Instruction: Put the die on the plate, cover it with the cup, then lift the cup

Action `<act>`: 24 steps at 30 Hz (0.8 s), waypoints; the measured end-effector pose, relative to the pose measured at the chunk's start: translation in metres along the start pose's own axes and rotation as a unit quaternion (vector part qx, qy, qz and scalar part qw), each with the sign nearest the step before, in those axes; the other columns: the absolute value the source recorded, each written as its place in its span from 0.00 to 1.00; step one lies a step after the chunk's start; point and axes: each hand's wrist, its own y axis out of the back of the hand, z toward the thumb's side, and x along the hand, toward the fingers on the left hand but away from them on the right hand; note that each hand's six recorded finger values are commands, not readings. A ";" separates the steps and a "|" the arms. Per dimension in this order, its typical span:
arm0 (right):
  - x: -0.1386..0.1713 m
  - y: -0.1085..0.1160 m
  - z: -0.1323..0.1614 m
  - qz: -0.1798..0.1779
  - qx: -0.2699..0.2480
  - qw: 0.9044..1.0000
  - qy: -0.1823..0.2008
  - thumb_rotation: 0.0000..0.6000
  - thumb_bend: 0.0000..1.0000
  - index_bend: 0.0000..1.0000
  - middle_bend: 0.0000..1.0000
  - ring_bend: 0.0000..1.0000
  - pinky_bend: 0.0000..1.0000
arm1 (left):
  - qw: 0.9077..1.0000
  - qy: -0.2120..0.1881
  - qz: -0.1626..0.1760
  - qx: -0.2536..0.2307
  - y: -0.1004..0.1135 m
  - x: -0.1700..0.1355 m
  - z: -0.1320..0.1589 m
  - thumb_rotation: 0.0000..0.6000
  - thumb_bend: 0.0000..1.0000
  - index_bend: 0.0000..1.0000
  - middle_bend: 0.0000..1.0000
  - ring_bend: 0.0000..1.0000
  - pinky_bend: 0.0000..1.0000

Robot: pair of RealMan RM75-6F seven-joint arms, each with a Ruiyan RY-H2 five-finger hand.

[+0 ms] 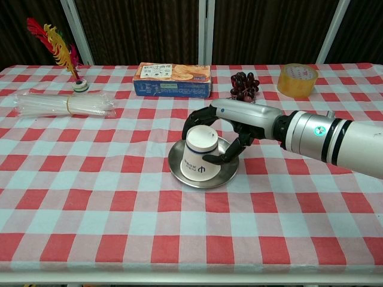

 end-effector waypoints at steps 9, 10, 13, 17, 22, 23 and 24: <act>0.001 -0.001 0.001 0.003 -0.005 1.000 0.004 1.00 0.33 0.53 0.37 0.17 0.15 | 1.000 0.003 -0.003 0.000 -0.001 0.000 0.000 1.00 0.00 0.14 0.13 0.02 0.02; 0.003 -0.003 0.005 0.010 -0.002 1.000 0.011 1.00 0.33 0.53 0.37 0.17 0.15 | 1.000 0.002 -0.003 0.000 -0.001 0.000 0.000 1.00 0.00 0.14 0.13 0.02 0.02; 0.006 -0.006 0.010 0.019 0.005 1.000 0.021 1.00 0.33 0.53 0.37 0.17 0.15 | 1.000 0.003 -0.002 -0.001 -0.001 -0.001 -0.001 1.00 0.00 0.14 0.13 0.02 0.02; -0.003 0.008 -0.006 -0.007 0.007 1.000 -0.010 1.00 0.33 0.53 0.36 0.17 0.15 | 1.000 0.006 -0.003 -0.003 -0.002 -0.002 -0.002 1.00 0.00 0.14 0.13 0.02 0.02; -0.002 0.009 -0.005 -0.006 -0.001 1.000 -0.011 1.00 0.33 0.53 0.36 0.17 0.15 | 1.000 0.006 -0.006 -0.002 -0.003 -0.001 -0.002 1.00 0.00 0.14 0.13 0.02 0.02; -0.001 0.005 0.001 0.004 -0.004 1.000 -0.001 1.00 0.33 0.53 0.36 0.17 0.15 | 1.000 0.005 -0.005 -0.002 -0.003 -0.001 -0.002 1.00 0.00 0.14 0.13 0.02 0.02; 0.001 0.002 0.005 0.012 -0.004 1.000 0.006 1.00 0.33 0.53 0.36 0.17 0.15 | 1.000 0.003 -0.005 -0.001 -0.002 -0.001 -0.001 1.00 0.00 0.14 0.13 0.02 0.02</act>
